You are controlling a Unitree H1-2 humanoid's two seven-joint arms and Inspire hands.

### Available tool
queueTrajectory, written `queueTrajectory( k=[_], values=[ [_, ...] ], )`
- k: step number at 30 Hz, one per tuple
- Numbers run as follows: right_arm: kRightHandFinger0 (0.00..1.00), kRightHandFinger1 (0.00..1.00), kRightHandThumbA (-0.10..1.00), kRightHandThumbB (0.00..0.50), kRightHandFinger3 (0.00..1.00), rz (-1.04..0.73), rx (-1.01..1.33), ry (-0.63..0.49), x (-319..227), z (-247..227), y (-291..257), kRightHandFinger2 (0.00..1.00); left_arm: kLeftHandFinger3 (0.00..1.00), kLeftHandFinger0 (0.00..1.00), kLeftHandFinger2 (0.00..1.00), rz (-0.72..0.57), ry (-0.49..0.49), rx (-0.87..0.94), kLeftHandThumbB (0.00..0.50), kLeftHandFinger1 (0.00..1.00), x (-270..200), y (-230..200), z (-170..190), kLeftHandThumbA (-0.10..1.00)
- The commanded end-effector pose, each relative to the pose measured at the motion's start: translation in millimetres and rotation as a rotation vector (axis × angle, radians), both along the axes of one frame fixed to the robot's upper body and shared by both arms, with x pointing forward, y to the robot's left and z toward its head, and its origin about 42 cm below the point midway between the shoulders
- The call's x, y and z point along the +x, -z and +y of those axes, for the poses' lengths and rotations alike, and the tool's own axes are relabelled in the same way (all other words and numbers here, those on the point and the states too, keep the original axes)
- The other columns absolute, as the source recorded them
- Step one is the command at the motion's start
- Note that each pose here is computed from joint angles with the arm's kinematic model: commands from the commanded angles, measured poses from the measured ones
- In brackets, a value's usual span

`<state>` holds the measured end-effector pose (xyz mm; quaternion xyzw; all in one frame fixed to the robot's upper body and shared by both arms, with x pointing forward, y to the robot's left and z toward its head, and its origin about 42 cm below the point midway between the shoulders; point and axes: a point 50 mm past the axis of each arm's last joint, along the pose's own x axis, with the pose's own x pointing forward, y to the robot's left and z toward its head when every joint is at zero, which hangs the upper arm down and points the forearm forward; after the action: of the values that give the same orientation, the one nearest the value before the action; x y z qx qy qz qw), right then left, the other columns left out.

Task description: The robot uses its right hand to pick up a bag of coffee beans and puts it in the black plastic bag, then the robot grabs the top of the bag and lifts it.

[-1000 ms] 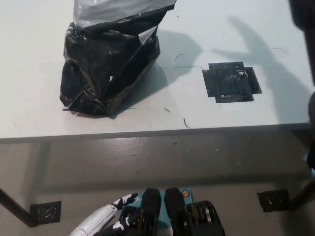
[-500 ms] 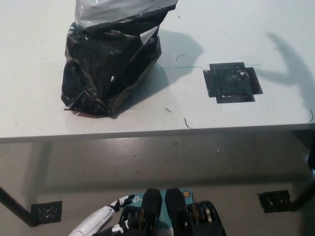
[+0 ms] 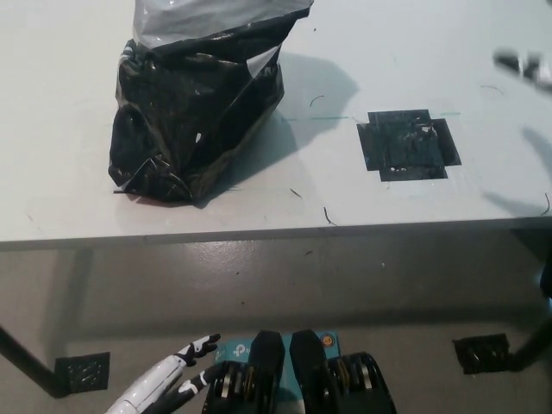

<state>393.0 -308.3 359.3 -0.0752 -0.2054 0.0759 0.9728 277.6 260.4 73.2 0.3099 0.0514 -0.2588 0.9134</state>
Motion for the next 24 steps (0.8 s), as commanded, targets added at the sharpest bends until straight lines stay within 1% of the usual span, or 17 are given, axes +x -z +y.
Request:
queueTrajectory(
  k=[1,2,3,4,5,6,8,9,10,11,12,13,14,16,18,19,24],
  values=[
    [1.0,1.0,1.0,0.41,1.0,-0.549,-0.018,-0.088,-195.2,20.3,-16.7,1.0,1.0,1.0,1.0,-0.259,-0.195,-0.238,0.258,1.0,24.7,-37.5,28.4,1.0],
    [1.0,1.0,1.0,0.414,1.0,-0.534,-0.014,-0.08,-193.8,21.7,-12.4,1.0,1.0,1.0,1.0,-0.26,-0.196,-0.239,0.258,1.0,25.5,-38.1,29.5,1.0],
    [1.0,1.0,1.0,0.396,1.0,-0.519,-0.011,-0.074,-190.9,23.5,-5.4,1.0,1.0,1.0,1.0,-0.261,-0.199,-0.235,0.263,1.0,26.3,-38.3,30.2,1.0],
    [1.0,1.0,1.0,0.343,1.0,-0.499,-0.008,-0.071,-184.7,26.3,6.3,1.0,1.0,1.0,1.0,-0.26,-0.205,-0.227,0.265,1.0,27.4,-39.1,32.2,1.0],
    [1.0,1.0,1.0,0.31,1.0,-0.444,0.0,-0.058,-177.9,28.8,22.4,1.0,1.0,1.0,1.0,-0.256,-0.208,-0.22,0.27,1.0,25.6,-38.5,33.5,1.0],
    [1.0,1.0,1.0,0.323,1.0,-0.405,0.016,-0.05,-174.9,30.4,31.8,1.0,1.0,1.0,1.0,-0.254,-0.208,-0.217,0.269,1.0,23.7,-37.4,34.2,1.0],
    [1.0,1.0,1.0,0.313,1.0,-0.326,0.049,-0.036,-166.6,36.0,51.2,1.0,1.0,1.0,1.0,-0.26,-0.213,-0.215,0.264,1.0,21.5,-37.2,37.5,1.0],
    [1.0,1.0,1.0,0.282,1.0,-0.295,0.057,-0.022,-159.2,39.5,64.2,1.0,1.0,1.0,1.0,-0.264,-0.215,-0.21,0.241,1.0,21.6,-37.7,39.0,1.0],
    [1.0,1.0,1.0,0.278,1.0,-0.273,0.064,-0.015,-154.9,42.5,74.6,1.0,1.0,1.0,1.0,-0.265,-0.216,-0.207,0.239,1.0,20.1,-37.1,39.9,1.0],
    [1.0,1.0,1.0,0.212,1.0,-0.249,0.065,-0.017,-147.0,45.1,90.3,1.0,1.0,1.0,1.0,-0.262,-0.219,-0.204,0.239,1.0,18.3,-35.6,40.0,1.0],
    [1.0,1.0,1.0,0.188,1.0,-0.218,0.054,-0.013,-139.6,46.7,101.8,1.0,1.0,1.0,1.0,-0.264,-0.22,-0.206,0.237,1.0,18.9,-35.2,39.9,1.0],
    [1.0,1.0,1.0,0.186,1.0,-0.184,0.04,-0.008,-132.4,48.5,113.5,1.0,1.0,1.0,1.0,-0.267,-0.221,-0.208,0.236,1.0,19.9,-35.0,39.7,1.0],
    [1.0,1.0,1.0,0.166,1.0,-0.129,0.041,0.005,-124.4,51.5,126.1,1.0,1.0,1.0,1.0,-0.269,-0.222,-0.21,0.234,1.0,21.0,-34.5,39.8,1.0],
    [1.0,1.0,1.0,0.106,1.0,-0.028,0.077,0.014,-108.2,62.5,160.8,1.0,1.0,1.0,1.0,-0.259,-0.24,-0.221,0.246,1.0,18.3,-33.2,40.5,1.0],
    [1.0,1.0,1.0,0.107,1.0,0.012,0.072,0.021,-99.4,70.7,186.2,1.0,1.0,1.0,1.0,-0.258,-0.242,-0.219,0.243,1.0,14.4,-30.4,41.5,1.0],
    [1.0,1.0,1.0,0.136,1.0,0.035,0.066,0.029,-94.6,74.6,196.7,1.0,1.0,1.0,1.0,-0.26,-0.242,-0.219,0.246,1.0,14.6,-30.1,42.0,1.0],
    [1.0,1.0,1.0,0.097,1.0,0.185,0.05,0.041,-86.7,85.4,241.4,1.0,1.0,1.0,1.0,-0.25,-0.241,-0.245,0.236,1.0,14.4,-28.3,39.2,1.0]
  ],
)
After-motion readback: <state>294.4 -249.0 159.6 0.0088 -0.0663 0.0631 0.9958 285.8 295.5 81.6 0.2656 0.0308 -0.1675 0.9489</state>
